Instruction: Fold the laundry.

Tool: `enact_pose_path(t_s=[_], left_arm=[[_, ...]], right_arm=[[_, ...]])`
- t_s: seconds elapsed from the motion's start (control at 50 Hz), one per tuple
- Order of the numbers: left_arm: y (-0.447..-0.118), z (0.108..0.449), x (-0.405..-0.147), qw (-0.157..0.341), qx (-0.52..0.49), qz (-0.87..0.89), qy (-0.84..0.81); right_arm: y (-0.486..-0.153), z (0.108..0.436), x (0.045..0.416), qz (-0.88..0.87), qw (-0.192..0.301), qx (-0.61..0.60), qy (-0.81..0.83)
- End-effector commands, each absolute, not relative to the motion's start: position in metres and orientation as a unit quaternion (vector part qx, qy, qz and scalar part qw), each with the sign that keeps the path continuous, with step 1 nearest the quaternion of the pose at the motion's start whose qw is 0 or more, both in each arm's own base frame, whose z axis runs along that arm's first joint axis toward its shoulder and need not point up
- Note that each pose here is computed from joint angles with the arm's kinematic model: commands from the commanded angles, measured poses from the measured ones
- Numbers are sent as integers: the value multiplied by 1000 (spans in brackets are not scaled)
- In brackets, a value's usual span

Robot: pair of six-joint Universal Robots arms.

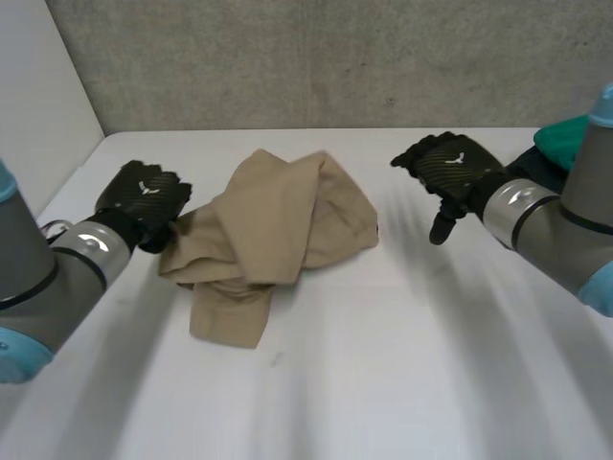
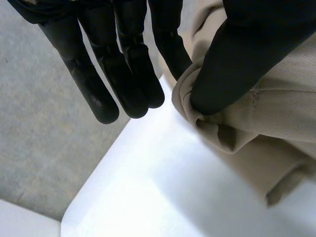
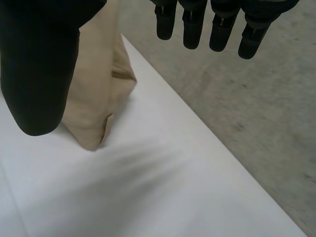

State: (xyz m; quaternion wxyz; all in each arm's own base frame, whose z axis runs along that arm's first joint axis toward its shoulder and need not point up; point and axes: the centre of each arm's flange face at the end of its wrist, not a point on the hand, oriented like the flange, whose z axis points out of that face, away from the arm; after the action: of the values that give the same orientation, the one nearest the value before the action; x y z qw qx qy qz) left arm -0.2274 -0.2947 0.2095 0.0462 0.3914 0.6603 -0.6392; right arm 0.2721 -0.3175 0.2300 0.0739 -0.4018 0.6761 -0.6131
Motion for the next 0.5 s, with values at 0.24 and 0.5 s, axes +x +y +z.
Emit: enact_pose_path(t_s=[0.24, 0.5], left_arm=[[-314, 220, -207, 61, 328, -644, 688], [-217, 240, -282, -122, 284, -638, 705]], right_arm=[[-315, 203, 302, -574, 107, -340, 737], [-314, 163, 323, -525, 178, -316, 770]])
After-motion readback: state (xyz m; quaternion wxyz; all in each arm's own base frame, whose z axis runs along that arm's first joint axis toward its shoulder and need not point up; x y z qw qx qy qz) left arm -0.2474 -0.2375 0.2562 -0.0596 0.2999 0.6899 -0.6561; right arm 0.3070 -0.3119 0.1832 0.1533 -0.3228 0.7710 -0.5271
